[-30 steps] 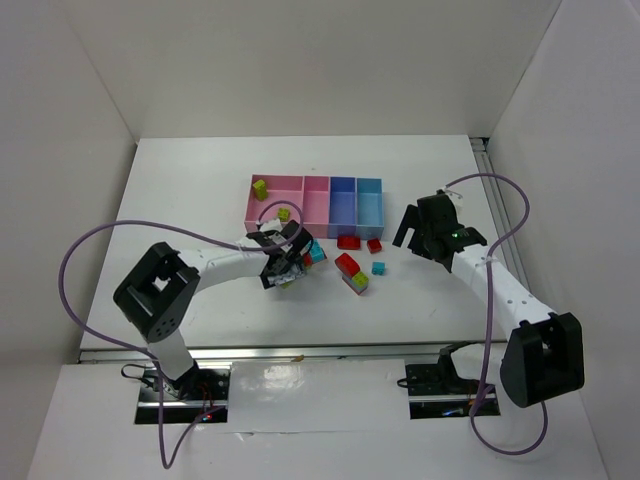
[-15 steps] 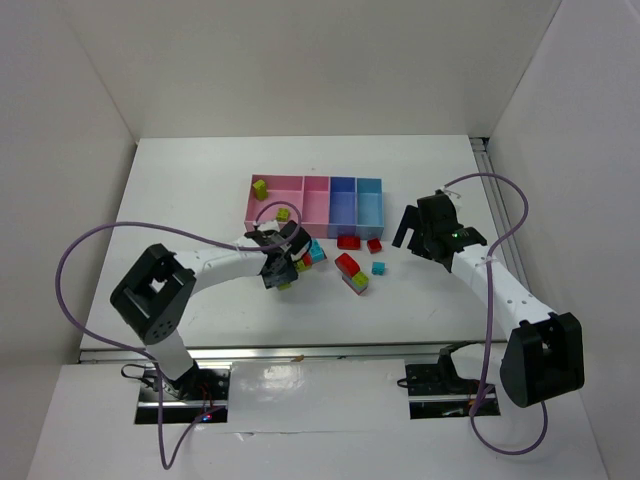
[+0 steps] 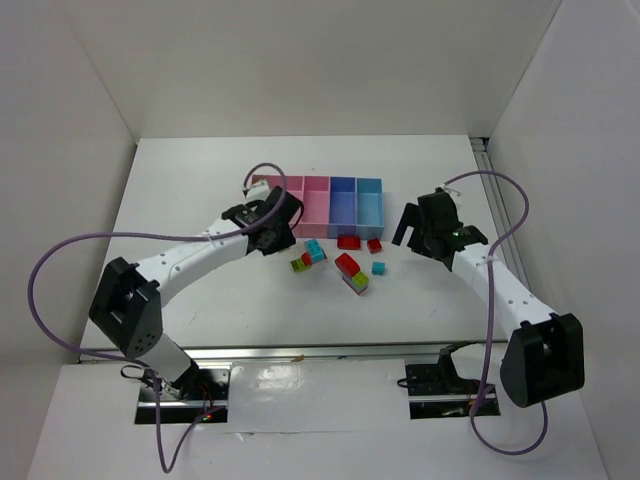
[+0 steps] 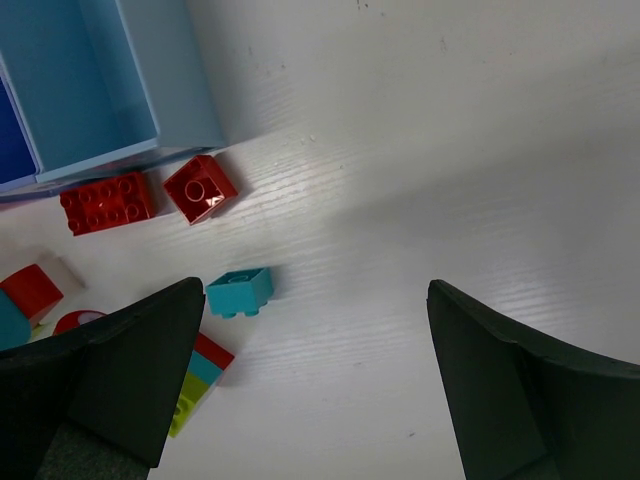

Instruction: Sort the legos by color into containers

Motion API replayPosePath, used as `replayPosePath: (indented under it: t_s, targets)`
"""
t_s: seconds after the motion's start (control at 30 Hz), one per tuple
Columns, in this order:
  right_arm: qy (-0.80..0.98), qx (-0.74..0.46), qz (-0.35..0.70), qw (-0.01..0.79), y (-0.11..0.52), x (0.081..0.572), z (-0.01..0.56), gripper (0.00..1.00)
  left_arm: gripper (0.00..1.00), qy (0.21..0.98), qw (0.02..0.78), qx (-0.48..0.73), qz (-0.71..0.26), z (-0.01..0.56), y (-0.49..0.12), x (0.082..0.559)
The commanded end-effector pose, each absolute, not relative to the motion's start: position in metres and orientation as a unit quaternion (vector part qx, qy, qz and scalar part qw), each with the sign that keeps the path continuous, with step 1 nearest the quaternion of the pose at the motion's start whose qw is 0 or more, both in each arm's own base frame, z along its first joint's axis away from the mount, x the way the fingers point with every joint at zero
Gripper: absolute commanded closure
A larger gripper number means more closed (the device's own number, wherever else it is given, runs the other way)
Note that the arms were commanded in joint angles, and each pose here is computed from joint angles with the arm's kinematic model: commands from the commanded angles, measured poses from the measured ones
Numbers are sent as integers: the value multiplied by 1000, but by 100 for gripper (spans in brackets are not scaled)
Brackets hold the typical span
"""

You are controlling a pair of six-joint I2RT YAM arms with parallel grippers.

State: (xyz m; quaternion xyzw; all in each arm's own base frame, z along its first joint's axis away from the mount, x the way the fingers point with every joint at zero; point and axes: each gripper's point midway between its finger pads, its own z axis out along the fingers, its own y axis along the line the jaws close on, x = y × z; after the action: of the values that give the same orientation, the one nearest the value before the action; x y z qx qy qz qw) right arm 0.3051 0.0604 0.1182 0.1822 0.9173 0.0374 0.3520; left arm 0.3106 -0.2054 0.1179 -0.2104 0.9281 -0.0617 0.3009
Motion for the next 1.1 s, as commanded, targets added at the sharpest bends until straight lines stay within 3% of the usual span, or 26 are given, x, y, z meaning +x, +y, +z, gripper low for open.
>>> replayPosePath:
  t_s: [0.0, 0.37, 0.43, 0.53, 0.6, 0.63, 0.7, 0.77, 0.87, 0.97, 1.07]
  targets:
    - [905, 180, 40, 383, 60, 313, 145, 0, 59, 911, 354, -204, -64, 156, -202, 350]
    - [900, 194, 0, 390, 45, 314, 149, 0, 60, 894, 375, -229, -90, 166, -195, 448]
    - [902, 191, -8, 387, 43, 314, 148, 0, 56, 895, 377, -223, -84, 161, -195, 460]
    - [904, 191, -10, 383, 43, 315, 146, 0, 35, 892, 392, -210, -84, 165, -197, 478]
    - [904, 191, -10, 383, 43, 315, 146, 0, 9, 900, 379, -195, -88, 153, -196, 489]
    - [901, 193, -12, 388, 42, 317, 147, 0, 7, 904, 376, -180, -97, 159, -201, 490]
    - [899, 196, -22, 392, 37, 315, 147, 0, 7, 911, 366, -161, -103, 157, -205, 486]
    - [901, 196, -24, 387, 37, 313, 143, 0, 13, 912, 378, -132, -92, 162, -207, 475]
    - [900, 200, -22, 387, 37, 313, 141, 0, 17, 914, 384, -83, -95, 170, -222, 436]
    - [904, 198, -4, 379, 44, 309, 132, 0, 17, 920, 368, -37, -131, 165, -243, 394]
    - [905, 194, 11, 379, 49, 310, 130, 0, 10, 928, 336, -26, -158, 152, -258, 365]
